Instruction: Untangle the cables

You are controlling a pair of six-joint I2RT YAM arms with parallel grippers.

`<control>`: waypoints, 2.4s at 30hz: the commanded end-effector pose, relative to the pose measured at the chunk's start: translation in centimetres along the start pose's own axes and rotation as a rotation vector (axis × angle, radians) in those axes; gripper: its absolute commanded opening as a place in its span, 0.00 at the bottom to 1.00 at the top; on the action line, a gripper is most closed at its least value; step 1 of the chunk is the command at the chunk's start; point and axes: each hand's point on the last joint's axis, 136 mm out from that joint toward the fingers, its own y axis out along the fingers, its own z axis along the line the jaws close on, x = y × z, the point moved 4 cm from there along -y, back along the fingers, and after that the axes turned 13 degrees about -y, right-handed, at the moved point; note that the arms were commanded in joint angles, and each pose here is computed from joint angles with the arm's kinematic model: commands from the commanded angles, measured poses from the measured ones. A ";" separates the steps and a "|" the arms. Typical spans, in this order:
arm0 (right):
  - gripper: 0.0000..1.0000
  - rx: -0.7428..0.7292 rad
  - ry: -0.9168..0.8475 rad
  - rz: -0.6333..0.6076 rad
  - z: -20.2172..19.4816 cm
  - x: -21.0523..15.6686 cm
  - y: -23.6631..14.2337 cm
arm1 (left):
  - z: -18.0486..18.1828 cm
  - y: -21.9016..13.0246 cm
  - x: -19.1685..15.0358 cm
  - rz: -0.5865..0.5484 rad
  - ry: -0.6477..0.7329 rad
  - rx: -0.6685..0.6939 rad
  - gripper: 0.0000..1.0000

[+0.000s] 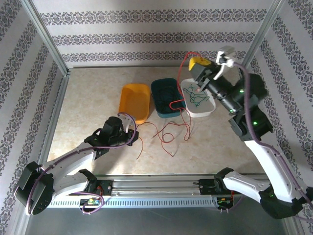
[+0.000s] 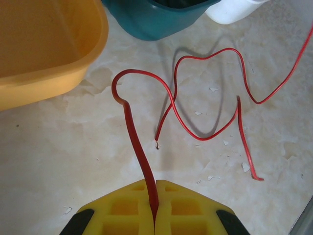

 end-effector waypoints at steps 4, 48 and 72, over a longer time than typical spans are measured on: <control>0.00 -0.249 0.031 0.291 -3.4 -12.2 0.9 | -4.5 -2.3 3.9 -0.126 0.051 -0.148 0.00; 0.00 -0.282 0.035 0.344 -4.6 -13.8 -3.8 | -9.6 -11.8 25.9 -0.771 0.310 0.009 0.00; 0.00 -0.292 0.039 0.347 -4.8 -14.1 -3.9 | -13.5 -16.5 28.8 -0.882 0.276 -0.322 0.00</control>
